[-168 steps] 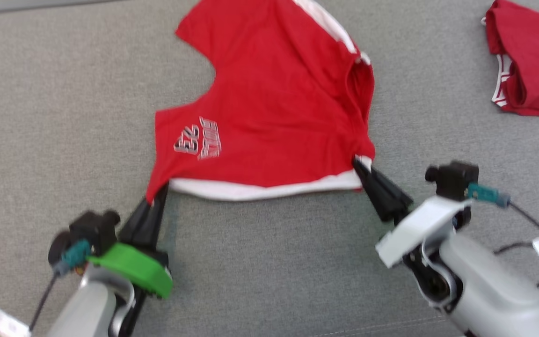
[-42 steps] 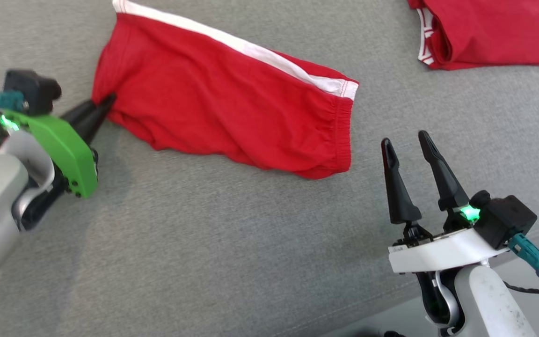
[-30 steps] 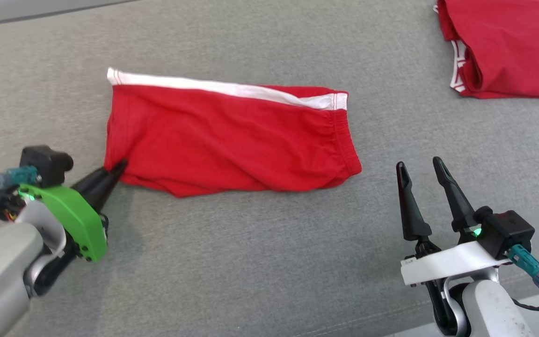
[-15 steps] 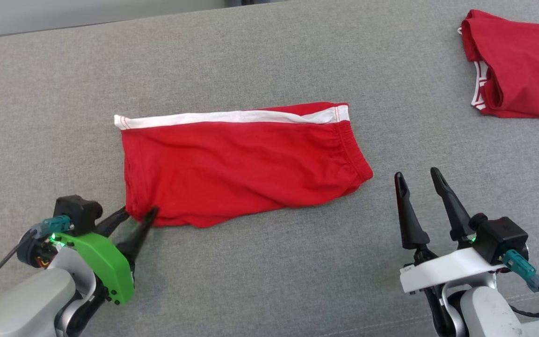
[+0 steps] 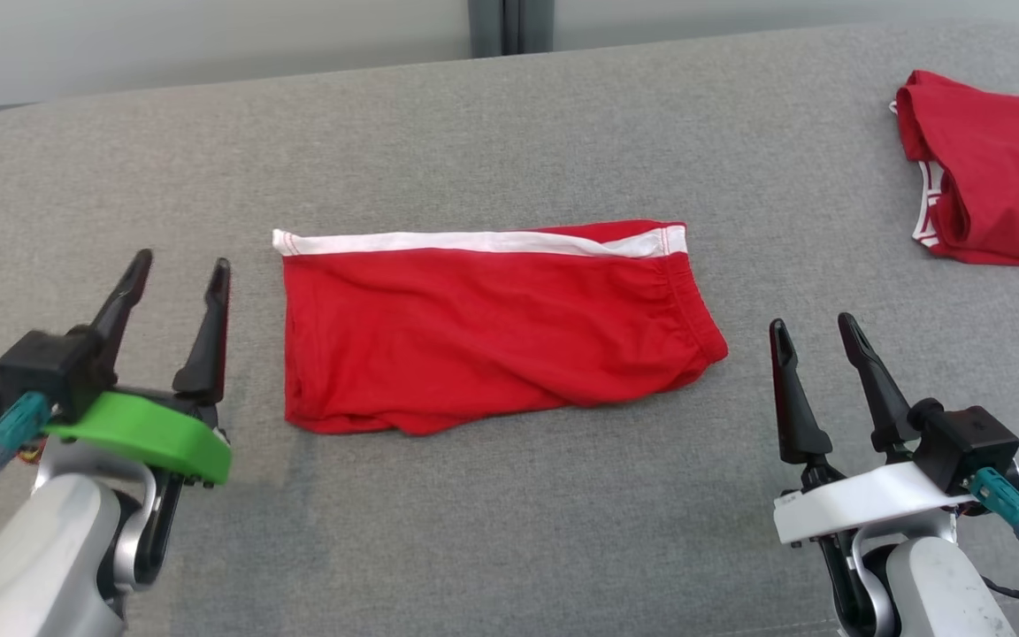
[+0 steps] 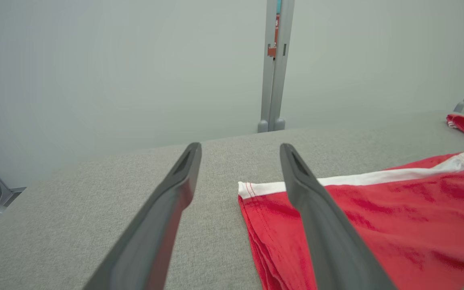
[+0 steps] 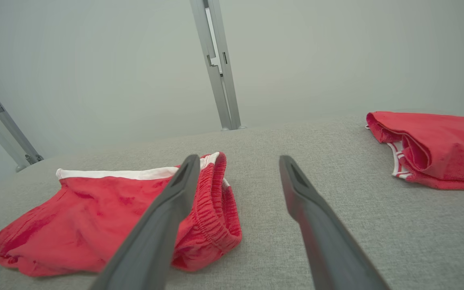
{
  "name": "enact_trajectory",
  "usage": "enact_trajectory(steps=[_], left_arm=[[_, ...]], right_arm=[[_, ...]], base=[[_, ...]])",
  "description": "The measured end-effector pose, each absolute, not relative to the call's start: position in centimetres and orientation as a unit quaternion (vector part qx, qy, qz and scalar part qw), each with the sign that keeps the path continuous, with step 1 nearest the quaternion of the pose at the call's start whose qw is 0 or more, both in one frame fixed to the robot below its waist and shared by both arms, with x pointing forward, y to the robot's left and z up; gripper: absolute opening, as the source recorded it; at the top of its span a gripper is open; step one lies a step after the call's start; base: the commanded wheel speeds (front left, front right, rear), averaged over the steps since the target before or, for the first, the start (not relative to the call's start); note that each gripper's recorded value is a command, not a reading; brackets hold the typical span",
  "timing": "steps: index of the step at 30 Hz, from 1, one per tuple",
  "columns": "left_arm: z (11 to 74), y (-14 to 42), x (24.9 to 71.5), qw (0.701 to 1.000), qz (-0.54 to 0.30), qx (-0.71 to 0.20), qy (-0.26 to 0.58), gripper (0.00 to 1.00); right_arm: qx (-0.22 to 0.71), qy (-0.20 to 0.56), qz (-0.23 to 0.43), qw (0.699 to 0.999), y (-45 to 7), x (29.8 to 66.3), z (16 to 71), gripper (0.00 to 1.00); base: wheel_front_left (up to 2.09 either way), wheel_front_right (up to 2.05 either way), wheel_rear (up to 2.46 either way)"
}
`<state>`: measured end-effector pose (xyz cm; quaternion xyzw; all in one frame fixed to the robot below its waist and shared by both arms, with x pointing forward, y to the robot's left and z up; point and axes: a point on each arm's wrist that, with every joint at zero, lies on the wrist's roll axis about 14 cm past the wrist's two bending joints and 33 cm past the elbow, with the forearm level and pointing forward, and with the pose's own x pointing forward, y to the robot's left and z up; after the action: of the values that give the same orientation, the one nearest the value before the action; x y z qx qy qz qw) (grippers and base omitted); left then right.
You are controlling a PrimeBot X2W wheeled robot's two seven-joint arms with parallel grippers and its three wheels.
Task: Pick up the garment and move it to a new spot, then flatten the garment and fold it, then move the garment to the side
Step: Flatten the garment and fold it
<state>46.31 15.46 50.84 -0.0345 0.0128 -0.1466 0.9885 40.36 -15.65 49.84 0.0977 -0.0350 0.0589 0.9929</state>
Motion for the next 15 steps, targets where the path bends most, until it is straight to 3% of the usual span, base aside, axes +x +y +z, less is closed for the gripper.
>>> enact_trajectory(steps=[6,15], left_arm=[[52.8,19.0,43.8,0.996,-0.072,-0.025,-0.043,1.0],[50.9,22.6,38.5,0.999,0.006,-0.018,-0.032,1.0]], right_arm=[[0.097,-0.043,0.064,0.992,-15.4,40.3,50.5,1.0],[0.097,-0.037,0.067,0.992,-15.1,38.9,50.3,1.0]], base=[[0.0,0.0,0.0],[0.0,0.0,0.0]])
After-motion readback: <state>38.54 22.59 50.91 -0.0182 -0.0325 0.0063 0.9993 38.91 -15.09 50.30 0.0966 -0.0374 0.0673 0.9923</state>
